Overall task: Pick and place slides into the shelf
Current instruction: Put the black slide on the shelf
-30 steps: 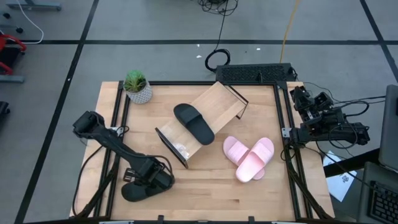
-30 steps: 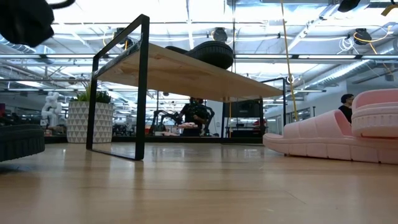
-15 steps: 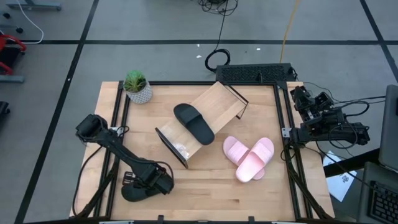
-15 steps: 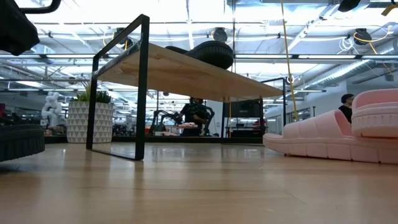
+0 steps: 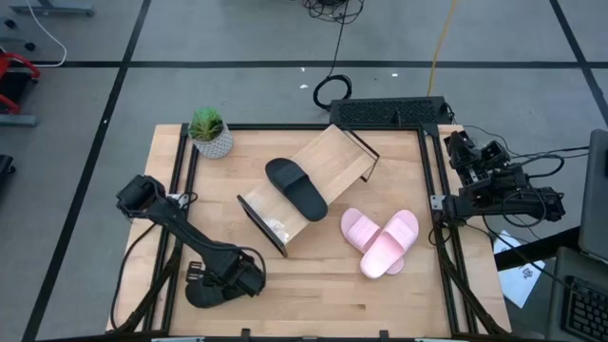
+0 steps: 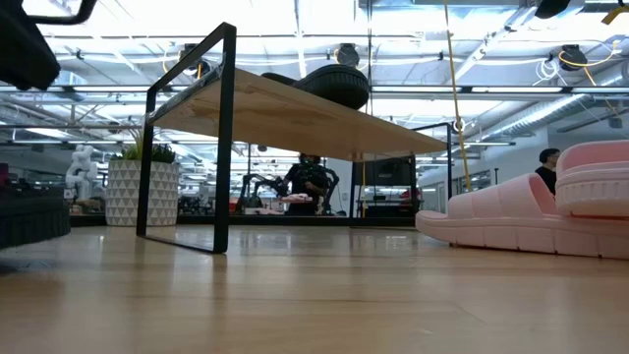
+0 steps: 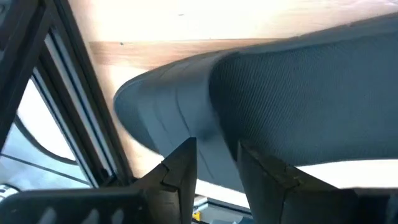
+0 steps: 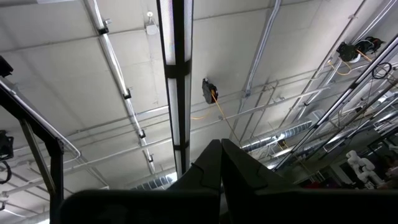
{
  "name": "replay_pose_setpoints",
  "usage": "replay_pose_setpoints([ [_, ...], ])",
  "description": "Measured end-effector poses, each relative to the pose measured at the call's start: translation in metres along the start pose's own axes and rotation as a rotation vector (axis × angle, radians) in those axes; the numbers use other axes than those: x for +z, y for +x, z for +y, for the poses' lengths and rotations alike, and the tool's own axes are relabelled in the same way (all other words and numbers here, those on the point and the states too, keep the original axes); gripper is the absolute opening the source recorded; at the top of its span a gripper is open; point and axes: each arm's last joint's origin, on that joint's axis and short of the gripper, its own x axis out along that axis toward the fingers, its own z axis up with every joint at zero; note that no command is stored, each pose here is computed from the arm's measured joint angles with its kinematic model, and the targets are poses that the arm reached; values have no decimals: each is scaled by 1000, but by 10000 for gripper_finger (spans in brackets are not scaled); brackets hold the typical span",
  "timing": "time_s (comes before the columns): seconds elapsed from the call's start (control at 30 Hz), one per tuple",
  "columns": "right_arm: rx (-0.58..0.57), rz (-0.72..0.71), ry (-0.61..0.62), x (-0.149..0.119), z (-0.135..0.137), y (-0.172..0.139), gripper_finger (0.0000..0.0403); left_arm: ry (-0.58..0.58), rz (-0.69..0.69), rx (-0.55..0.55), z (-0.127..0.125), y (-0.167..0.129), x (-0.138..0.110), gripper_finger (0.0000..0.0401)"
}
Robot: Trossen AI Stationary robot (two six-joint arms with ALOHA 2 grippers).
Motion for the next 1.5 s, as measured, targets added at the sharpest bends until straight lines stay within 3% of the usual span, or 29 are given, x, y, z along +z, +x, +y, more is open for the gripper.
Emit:
replay_pose_setpoints([
  [0.43,4,-16,6,2,0,0,0,-49,-5,54,-6,9,2,118],
  [1.1,5,-16,6,2,0,0,0,-82,-17,52,-6,9,3,117],
  [1.2,5,-16,6,2,0,0,0,-78,-23,48,-6,9,3,98],
  [1.37,5,-16,13,2,0,0,0,-50,-35,39,-6,9,3,14],
  [1.5,5,-16,13,2,0,0,0,-29,-40,34,-6,9,3,5],
])
